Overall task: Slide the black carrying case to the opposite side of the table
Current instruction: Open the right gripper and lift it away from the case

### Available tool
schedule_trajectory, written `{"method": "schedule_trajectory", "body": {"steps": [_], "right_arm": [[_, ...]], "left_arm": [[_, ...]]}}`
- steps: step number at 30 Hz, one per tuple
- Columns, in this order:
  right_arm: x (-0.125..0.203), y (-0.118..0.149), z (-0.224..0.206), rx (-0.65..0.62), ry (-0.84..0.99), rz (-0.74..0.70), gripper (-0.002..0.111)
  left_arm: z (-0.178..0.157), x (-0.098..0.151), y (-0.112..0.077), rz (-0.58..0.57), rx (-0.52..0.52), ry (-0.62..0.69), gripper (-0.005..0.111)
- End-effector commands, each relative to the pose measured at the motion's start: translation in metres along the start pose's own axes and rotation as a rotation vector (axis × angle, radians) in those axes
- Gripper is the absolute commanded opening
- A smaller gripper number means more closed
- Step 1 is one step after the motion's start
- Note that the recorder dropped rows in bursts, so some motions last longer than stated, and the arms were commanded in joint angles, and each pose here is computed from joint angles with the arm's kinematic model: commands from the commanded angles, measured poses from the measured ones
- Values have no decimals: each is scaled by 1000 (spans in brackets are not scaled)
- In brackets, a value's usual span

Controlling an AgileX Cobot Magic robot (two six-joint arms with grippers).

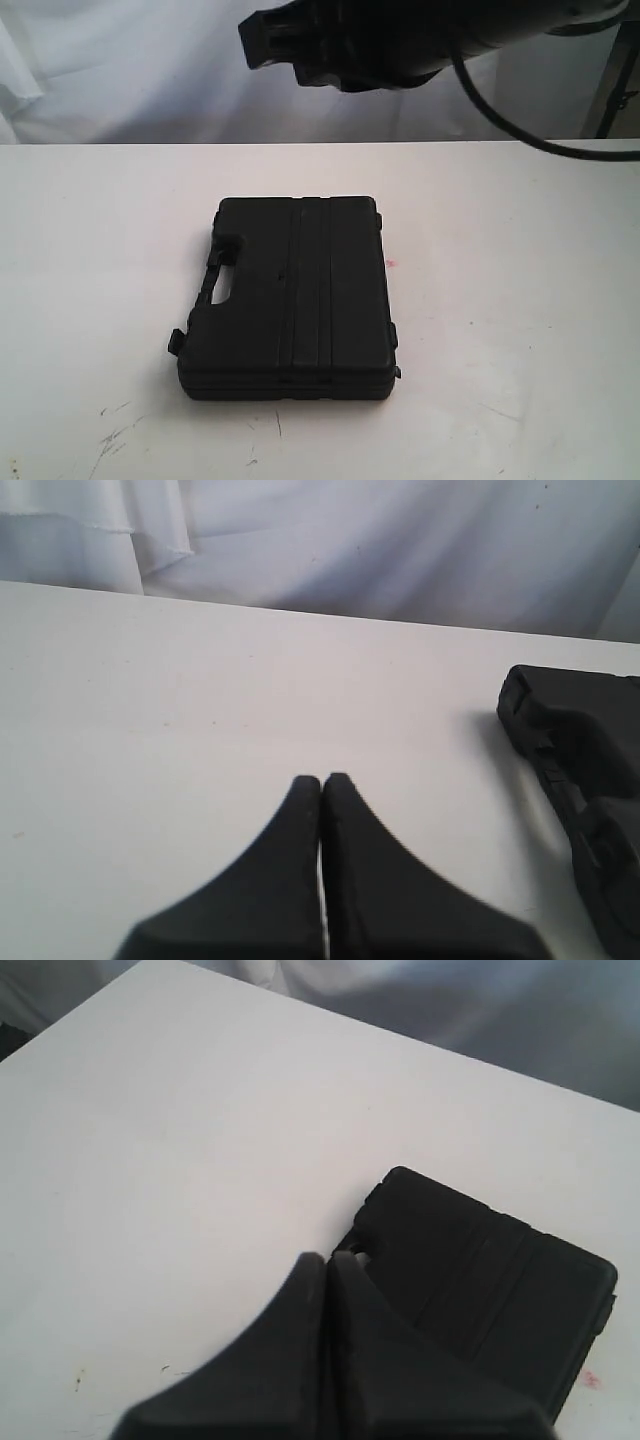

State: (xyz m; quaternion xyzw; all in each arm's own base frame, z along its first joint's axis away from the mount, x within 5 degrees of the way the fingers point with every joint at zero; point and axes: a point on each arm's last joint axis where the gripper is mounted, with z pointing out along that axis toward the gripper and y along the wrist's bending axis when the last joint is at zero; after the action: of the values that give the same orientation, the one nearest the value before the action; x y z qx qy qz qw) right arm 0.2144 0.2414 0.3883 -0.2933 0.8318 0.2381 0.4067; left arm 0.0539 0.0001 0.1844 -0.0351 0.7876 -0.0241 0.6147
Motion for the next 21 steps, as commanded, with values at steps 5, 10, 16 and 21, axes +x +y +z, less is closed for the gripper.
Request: {"method": "schedule_trajectory", "body": {"steps": [5,10,16,21], "right_arm": [[0,-2,-23,33,-1,-55,0],[5,-6,-36,43,6,-48,0],[27,-28,-57,94,-67,-10,0],[52,-56,-82,188,-116,51,0]], "left_arm": [[0,0,0,0,-1,-15,0],[0,0,0,0,-1,-15,0],[0,0,0,0,-1,-15,0],[0,0,0,0,-1,-15,0]]}}
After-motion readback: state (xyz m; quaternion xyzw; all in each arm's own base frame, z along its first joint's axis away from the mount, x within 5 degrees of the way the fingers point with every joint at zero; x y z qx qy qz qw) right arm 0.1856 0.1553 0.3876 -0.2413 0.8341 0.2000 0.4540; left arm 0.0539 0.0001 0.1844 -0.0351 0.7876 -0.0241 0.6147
